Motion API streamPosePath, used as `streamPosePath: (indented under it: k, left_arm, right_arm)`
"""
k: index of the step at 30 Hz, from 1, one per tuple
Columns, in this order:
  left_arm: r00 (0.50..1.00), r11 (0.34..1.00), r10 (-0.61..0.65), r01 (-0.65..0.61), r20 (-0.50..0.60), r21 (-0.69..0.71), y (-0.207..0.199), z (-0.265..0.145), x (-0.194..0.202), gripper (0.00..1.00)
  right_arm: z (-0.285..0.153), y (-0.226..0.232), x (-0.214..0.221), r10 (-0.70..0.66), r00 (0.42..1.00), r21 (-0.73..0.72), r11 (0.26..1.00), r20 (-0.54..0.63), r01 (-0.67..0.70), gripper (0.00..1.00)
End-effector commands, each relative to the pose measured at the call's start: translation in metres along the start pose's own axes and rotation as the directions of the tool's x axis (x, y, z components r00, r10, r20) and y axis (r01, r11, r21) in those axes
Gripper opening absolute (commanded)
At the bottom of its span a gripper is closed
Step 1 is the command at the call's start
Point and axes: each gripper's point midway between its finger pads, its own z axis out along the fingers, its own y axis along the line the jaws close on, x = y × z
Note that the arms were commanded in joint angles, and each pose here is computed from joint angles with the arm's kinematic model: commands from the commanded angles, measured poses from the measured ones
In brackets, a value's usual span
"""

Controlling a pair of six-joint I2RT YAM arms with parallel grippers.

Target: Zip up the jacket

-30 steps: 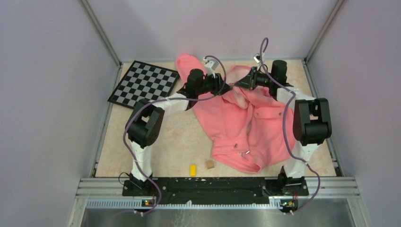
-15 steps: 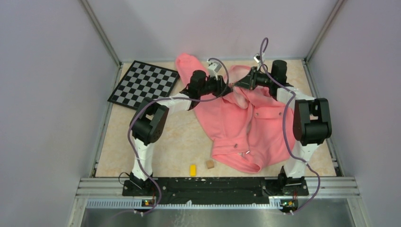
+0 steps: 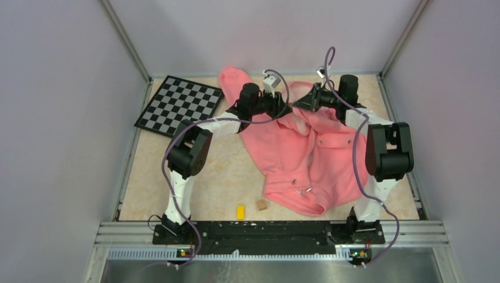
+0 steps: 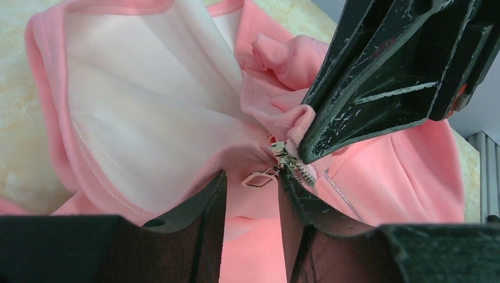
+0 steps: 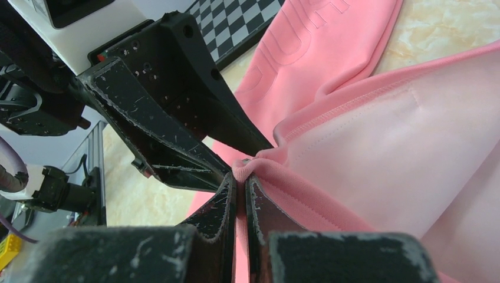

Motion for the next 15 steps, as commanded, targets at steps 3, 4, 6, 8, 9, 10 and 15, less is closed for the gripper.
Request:
streamPosePath:
  k: [3, 4, 6, 8, 9, 10, 15]
  left_arm:
    - [0.998, 0.997, 0.052, -0.054, 0.044, 0.054, -0.0111, 0.005, -0.0195, 0.36]
    - [0.998, 0.997, 0.051, -0.054, 0.044, 0.057, -0.0114, 0.0049, -0.019, 0.34]
    - [0.998, 0.996, 0.051, -0.054, 0.047, 0.064, -0.0128, 0.0047, -0.0192, 0.33]
    - [0.997, 0.996, 0.051, -0.055, 0.049, 0.068, -0.0135, 0.0045, -0.0196, 0.31]
    - [0.997, 0.996, 0.052, -0.055, 0.05, 0.066, -0.0128, 0.0049, -0.0197, 0.29]
    - [0.998, 0.997, 0.051, -0.054, 0.047, 0.063, -0.0126, 0.0053, -0.0192, 0.28]
    - [0.998, 0.997, 0.049, -0.051, 0.035, 0.065, -0.0132, 0.0054, -0.0181, 0.18]
  right_arm:
    - [-0.0032, 0.0231, -0.0272, -0.107, 0.993, -0.034, 0.993, 0.046, 0.109, 0.0]
    - [-0.0031, 0.023, -0.0271, -0.109, 0.993, -0.034, 0.993, 0.046, 0.111, 0.0]
    - [-0.0027, 0.0225, -0.0264, -0.105, 0.993, -0.036, 0.994, 0.045, 0.107, 0.0]
    - [-0.0025, 0.0227, -0.0262, -0.105, 0.993, -0.035, 0.994, 0.045, 0.106, 0.0]
    - [-0.0022, 0.0226, -0.0258, -0.105, 0.994, -0.036, 0.994, 0.044, 0.106, 0.0]
    - [-0.0022, 0.0228, -0.0261, -0.106, 0.993, -0.037, 0.993, 0.044, 0.108, 0.0]
    - [-0.0016, 0.023, -0.026, -0.109, 0.993, -0.036, 0.993, 0.045, 0.11, 0.0]
